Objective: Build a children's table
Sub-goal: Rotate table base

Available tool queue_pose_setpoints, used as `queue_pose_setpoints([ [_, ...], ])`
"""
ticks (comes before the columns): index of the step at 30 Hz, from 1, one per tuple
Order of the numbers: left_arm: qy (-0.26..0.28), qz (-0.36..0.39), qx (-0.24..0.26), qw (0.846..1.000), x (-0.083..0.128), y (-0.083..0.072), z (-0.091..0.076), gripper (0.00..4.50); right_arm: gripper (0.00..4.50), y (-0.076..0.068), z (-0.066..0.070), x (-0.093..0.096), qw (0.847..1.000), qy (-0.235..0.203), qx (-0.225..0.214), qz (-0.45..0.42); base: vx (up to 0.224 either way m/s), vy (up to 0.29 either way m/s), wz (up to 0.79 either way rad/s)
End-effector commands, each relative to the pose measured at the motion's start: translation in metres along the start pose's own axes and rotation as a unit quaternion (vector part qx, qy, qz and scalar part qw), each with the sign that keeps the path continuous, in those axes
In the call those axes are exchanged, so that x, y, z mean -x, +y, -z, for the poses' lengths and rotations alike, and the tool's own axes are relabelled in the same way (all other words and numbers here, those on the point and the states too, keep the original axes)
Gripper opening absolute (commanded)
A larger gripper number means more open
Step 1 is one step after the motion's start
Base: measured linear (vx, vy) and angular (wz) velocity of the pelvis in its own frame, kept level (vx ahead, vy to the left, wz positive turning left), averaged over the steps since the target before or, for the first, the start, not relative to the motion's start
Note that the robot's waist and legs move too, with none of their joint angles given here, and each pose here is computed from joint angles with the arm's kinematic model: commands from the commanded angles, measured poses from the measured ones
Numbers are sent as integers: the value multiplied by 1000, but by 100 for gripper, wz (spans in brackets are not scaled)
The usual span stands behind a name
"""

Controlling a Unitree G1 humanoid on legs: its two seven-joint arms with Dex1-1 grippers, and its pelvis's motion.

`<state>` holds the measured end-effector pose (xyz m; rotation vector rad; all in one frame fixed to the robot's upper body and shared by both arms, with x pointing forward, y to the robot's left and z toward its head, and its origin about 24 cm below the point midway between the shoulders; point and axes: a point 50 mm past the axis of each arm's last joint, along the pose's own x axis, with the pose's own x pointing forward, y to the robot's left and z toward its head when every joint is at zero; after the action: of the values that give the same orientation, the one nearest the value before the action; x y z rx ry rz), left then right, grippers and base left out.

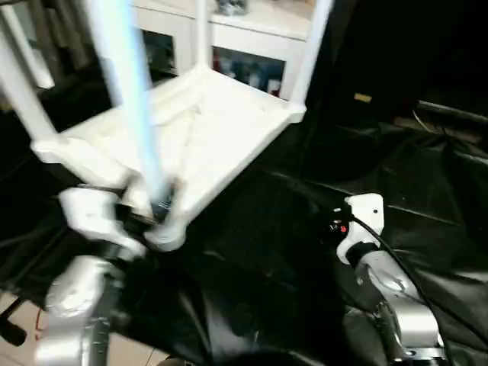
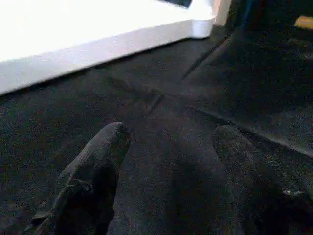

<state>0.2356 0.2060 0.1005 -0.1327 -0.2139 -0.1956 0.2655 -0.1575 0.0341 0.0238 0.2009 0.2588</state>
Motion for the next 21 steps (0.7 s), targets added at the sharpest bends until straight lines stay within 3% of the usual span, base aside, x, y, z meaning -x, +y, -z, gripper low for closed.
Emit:
queue_pose_setpoints([
  [1, -6, -9, 0, 1000, 0, 5, -3, 444, 316, 2, -3, 1, 1000, 2, 1, -21, 0, 0, 0],
  [6, 25, 83, 25, 996, -9, -12, 4, 444, 316, 9, -4, 3, 994, 15, 1, -106, 0, 0, 0],
  [9, 51, 174, 50, 982, -12, -32, 8, 444, 316, 8, -6, 3, 990, 23, -5, -141, 0, 0, 0],
  [16, 84, 329, 79, 937, -30, -75, 16, 444, 316, -5, -10, -1, 988, 34, 22, -147, 0, 0, 0],
  [21, 85, 414, 90, 902, -51, -119, 22, 444, 316, -21, -12, -4, 995, 39, 29, -91, 0, 0, 0],
])
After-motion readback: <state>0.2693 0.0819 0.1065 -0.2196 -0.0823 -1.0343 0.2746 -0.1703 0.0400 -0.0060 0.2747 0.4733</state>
